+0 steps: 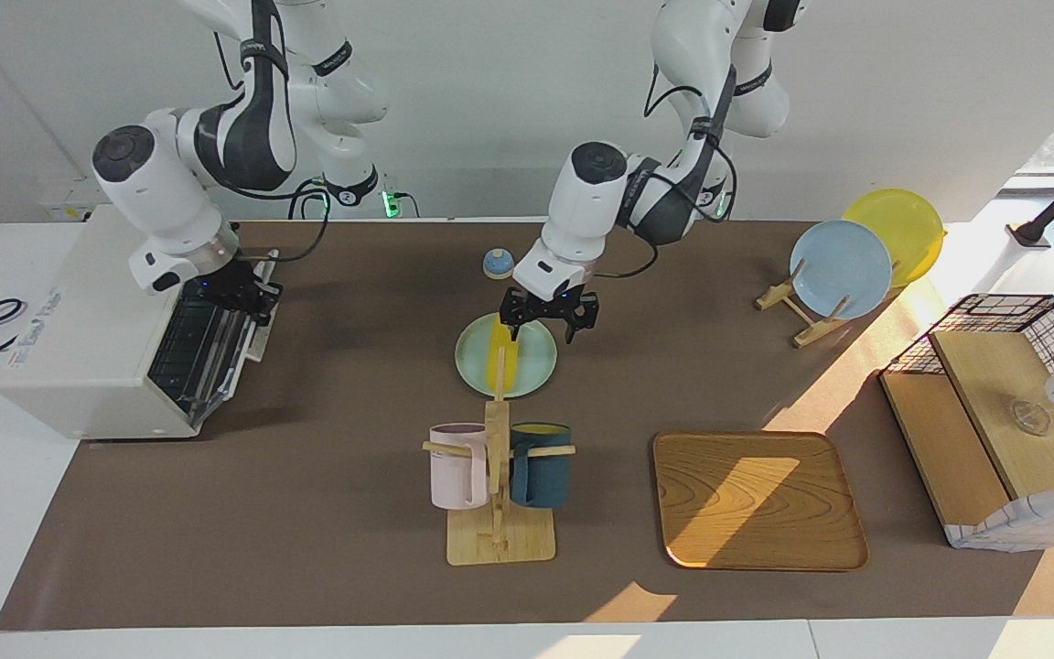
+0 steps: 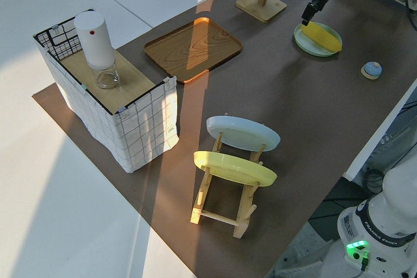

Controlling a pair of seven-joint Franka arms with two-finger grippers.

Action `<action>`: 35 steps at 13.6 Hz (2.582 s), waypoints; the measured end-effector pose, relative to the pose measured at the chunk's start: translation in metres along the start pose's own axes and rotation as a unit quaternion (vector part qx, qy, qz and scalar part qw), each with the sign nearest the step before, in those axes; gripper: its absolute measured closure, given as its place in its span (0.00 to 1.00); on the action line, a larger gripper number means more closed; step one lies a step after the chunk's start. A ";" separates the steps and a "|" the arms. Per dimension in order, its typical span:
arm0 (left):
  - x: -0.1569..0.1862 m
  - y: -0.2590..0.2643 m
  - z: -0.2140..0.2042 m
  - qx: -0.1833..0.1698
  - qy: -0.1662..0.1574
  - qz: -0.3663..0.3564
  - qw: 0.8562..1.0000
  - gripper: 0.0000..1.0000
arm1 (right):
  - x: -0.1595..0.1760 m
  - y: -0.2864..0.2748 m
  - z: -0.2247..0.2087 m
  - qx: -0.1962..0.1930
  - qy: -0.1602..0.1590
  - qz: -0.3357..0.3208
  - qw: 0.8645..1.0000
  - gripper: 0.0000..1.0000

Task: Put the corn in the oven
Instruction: 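Withdraw the left gripper while the right gripper opens the oven door, then grasp the corn on the green plate with the right gripper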

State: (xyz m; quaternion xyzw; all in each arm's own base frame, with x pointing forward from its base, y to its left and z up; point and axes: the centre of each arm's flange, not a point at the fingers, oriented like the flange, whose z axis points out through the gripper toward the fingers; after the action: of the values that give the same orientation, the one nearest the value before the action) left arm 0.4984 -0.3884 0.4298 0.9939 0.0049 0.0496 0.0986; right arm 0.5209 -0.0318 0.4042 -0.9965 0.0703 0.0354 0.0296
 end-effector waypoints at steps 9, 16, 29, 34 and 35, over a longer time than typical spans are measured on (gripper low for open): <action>0.100 -0.204 -0.153 0.077 -0.005 0.015 0.997 0.00 | 0.002 -0.023 0.081 0.014 0.018 -0.004 1.000 0.99; 0.061 -0.240 -0.212 0.090 -0.056 0.008 0.994 0.00 | 0.011 -0.099 0.061 0.020 0.042 -0.011 0.999 0.99; 0.052 -0.233 -0.211 0.088 -0.065 0.080 0.991 0.00 | -0.008 -0.459 0.074 0.005 0.079 -0.010 0.997 0.48; 0.058 -0.235 -0.193 0.089 -0.076 0.080 0.990 0.00 | -0.024 -0.451 0.111 -0.006 0.064 -0.015 0.998 0.47; 0.059 -0.235 -0.189 0.089 -0.078 0.080 0.990 0.00 | -0.030 -0.449 0.118 -0.010 0.058 -0.017 0.998 0.48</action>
State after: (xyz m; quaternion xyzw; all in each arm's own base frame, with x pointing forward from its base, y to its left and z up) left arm 0.5386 -0.1195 0.5739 0.9967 -0.0776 -0.0208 0.0059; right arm 0.5475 0.4237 0.3132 -0.9981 0.0541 -0.0227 0.0160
